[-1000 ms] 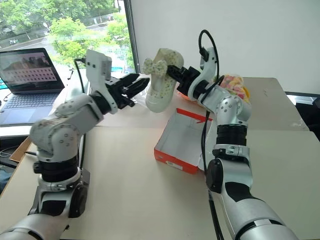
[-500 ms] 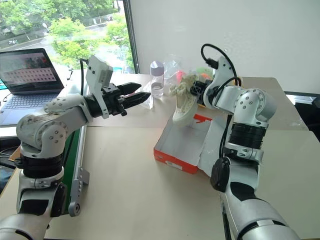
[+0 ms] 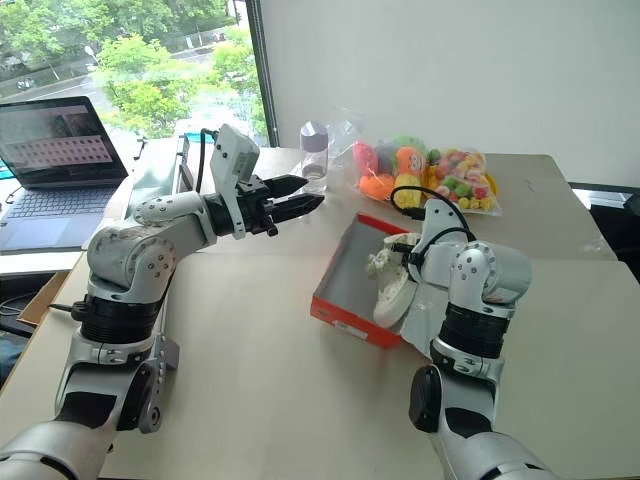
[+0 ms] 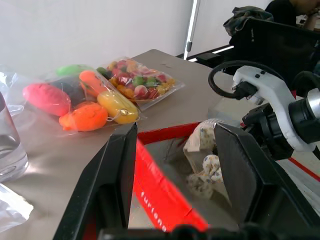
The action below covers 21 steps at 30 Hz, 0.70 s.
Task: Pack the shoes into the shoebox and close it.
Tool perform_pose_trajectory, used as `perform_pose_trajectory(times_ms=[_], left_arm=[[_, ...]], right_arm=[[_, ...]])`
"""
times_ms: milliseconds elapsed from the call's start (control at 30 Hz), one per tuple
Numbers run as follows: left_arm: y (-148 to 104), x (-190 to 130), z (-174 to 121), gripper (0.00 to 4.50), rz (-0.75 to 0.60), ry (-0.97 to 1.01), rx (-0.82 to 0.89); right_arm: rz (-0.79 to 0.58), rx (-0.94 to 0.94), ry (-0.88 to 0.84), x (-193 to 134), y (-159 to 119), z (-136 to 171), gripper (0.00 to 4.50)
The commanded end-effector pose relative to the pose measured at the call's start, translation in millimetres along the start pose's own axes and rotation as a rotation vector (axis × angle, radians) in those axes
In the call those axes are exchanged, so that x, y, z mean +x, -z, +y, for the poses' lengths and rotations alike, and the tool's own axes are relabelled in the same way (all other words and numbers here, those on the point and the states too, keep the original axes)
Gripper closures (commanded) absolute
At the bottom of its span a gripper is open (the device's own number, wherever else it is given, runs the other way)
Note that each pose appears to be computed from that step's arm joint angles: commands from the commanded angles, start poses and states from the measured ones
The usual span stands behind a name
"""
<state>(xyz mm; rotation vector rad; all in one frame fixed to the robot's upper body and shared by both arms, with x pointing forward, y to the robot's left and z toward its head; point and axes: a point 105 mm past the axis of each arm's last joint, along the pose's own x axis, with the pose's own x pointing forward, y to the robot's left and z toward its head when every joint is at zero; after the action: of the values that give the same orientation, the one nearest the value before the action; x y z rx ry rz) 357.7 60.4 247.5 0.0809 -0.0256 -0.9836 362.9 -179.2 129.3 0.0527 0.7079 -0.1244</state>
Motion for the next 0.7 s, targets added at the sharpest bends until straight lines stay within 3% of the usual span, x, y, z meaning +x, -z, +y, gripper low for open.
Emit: perform_pose_trajectory(times_ms=[33, 300, 367, 600, 633, 700], left_arm=[[-18.7, 0.3, -3.0, 1.92, -0.053, 0.009, 0.055], [-16.4, -4.6, -2.9, 1.92, -0.048, -0.009, 0.049], [-15.7, -5.1, -3.4, 1.90, -0.048, -0.012, 0.047], [-13.2, -5.2, -3.2, 1.90, -0.041, -0.020, 0.051], [-13.3, -5.2, -3.0, 1.90, -0.042, -0.021, 0.052], [-13.8, -5.1, -2.8, 1.90, -0.045, -0.025, 0.052]], right_arm=[[-0.004, -0.093, 0.038, 9.4, 8.2, -1.6, 3.68], [0.007, -0.175, 0.066, 18.4, 12.7, -5.7, 3.68], [-0.003, -0.178, 0.068, 17.9, 9.3, -5.1, 2.74], [-0.107, -0.207, 0.047, -6.2, -26.9, 1.8, 0.34], [-0.122, -0.207, 0.045, -11.5, -32.8, 2.3, 0.09], [-0.160, -0.213, 0.053, -22.4, -45.2, 1.8, 0.09]])
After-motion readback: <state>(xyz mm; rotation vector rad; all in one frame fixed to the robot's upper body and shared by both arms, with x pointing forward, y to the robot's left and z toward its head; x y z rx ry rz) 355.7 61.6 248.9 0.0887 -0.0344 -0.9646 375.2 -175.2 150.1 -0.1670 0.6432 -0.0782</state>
